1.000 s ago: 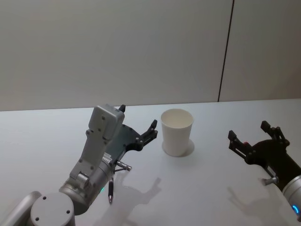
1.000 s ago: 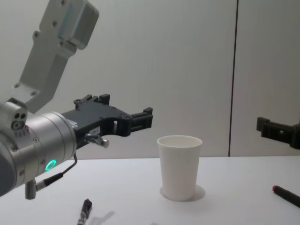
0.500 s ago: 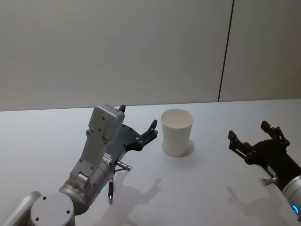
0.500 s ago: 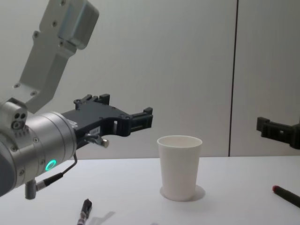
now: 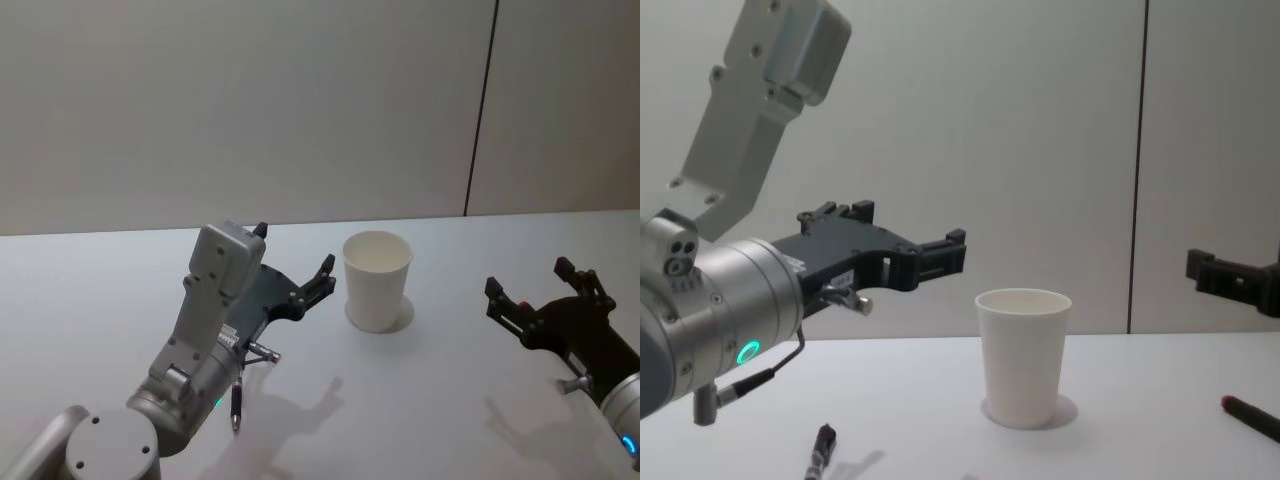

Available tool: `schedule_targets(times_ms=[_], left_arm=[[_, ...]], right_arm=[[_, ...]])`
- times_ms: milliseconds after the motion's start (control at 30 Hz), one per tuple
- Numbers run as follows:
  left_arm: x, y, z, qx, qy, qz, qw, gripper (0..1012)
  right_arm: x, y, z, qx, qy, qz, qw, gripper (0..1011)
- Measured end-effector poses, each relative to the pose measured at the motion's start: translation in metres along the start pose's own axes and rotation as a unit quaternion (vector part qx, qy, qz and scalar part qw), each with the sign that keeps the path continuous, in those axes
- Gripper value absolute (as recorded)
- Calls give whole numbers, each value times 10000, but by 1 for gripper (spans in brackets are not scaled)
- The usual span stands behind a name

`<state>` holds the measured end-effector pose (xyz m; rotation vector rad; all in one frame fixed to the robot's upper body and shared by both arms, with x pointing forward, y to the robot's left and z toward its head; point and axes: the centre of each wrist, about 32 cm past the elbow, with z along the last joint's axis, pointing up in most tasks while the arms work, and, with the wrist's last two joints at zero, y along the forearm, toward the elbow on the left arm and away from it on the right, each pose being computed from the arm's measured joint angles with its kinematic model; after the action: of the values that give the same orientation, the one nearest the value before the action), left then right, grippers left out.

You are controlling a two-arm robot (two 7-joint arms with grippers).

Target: Place the pen into the pen holder.

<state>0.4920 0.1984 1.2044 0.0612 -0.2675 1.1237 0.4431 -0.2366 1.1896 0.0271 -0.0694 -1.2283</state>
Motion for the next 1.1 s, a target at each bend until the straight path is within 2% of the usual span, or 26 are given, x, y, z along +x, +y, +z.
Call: schedule_targets(times_ms=[333,500,833,1100], left_arm=[[0,0,0,0,0,0,10000,1004],[0,0,0,0,0,0,10000,1004],[0,0,0,0,0,0,10000,1004],[0,0,0,0,0,0,10000,1004]], right_arm=[[17,14,78,-165,166,19,9997,1001],[59,48,159,-360,279,36,9990,1001],[167,176,332,-936,435,63,9946,1001],[253,312,422,-1332,413,87,9902,1002]])
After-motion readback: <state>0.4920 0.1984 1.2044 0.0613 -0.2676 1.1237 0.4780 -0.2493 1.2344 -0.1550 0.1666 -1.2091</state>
